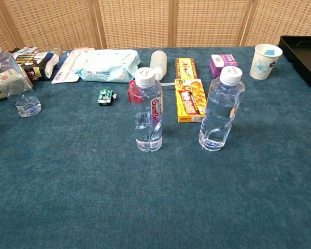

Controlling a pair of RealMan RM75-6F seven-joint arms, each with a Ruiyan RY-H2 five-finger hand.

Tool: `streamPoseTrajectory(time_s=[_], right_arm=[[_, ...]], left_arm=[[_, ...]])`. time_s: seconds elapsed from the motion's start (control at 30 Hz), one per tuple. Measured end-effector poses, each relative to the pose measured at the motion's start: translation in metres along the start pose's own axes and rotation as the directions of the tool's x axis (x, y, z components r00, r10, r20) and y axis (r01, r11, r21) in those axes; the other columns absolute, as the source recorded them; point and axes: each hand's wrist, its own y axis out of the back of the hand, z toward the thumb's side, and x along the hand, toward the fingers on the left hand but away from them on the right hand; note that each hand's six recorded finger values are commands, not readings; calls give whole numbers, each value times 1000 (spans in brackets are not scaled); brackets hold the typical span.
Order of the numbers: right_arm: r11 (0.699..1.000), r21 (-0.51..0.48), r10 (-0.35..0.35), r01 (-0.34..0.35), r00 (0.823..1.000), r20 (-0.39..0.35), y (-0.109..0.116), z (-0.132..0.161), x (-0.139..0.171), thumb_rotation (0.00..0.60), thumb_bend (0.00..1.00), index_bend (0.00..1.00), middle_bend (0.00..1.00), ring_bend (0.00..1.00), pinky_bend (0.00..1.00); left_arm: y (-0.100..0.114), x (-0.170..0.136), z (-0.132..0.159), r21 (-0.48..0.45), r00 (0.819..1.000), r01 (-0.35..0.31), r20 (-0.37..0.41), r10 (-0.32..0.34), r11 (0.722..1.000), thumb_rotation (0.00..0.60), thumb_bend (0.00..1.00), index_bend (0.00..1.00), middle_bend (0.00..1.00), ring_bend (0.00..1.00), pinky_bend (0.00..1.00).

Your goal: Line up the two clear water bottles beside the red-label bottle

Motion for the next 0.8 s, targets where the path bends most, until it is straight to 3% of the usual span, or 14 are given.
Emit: streamPoseTrajectory(time_s=[0.27, 0.4, 0.57, 0.67, 0.8], right_arm=[[1000, -7, 14, -14, 1000, -4, -4, 0, -1, 600, 24, 145, 137, 118, 163], [1000, -18, 17, -17, 1000, -3, -4, 0, -2, 600, 24, 145, 137, 118, 163], [1000, -26, 18, -18, 1000, -6, -5, 0, -2, 600, 24, 145, 137, 118, 164], [999, -30, 17, -17, 1000, -7, -4, 0, -2, 600, 25, 145, 137, 119, 165], [999, -37, 13, -14, 1000, -6, -3, -1, -1, 600, 25, 145, 137, 120, 164]], left_arm=[[-20, 9, -11, -5, 999, 31, -40, -31, 1000, 600, 48, 0, 0, 0, 60], [-24, 13, -11, -15, 999, 28, -34, -29, 999, 600, 151, 6, 34, 19, 95], [-23, 17, -13, 10, 998, -1, -57, 1, 1000, 600, 290, 255, 288, 142, 208], [-24, 19, -16, 23, 996, -10, -92, 13, 1000, 600, 308, 350, 361, 180, 226], [-26, 21, -14, 16, 994, -27, -109, 29, 999, 600, 312, 381, 383, 218, 277]])
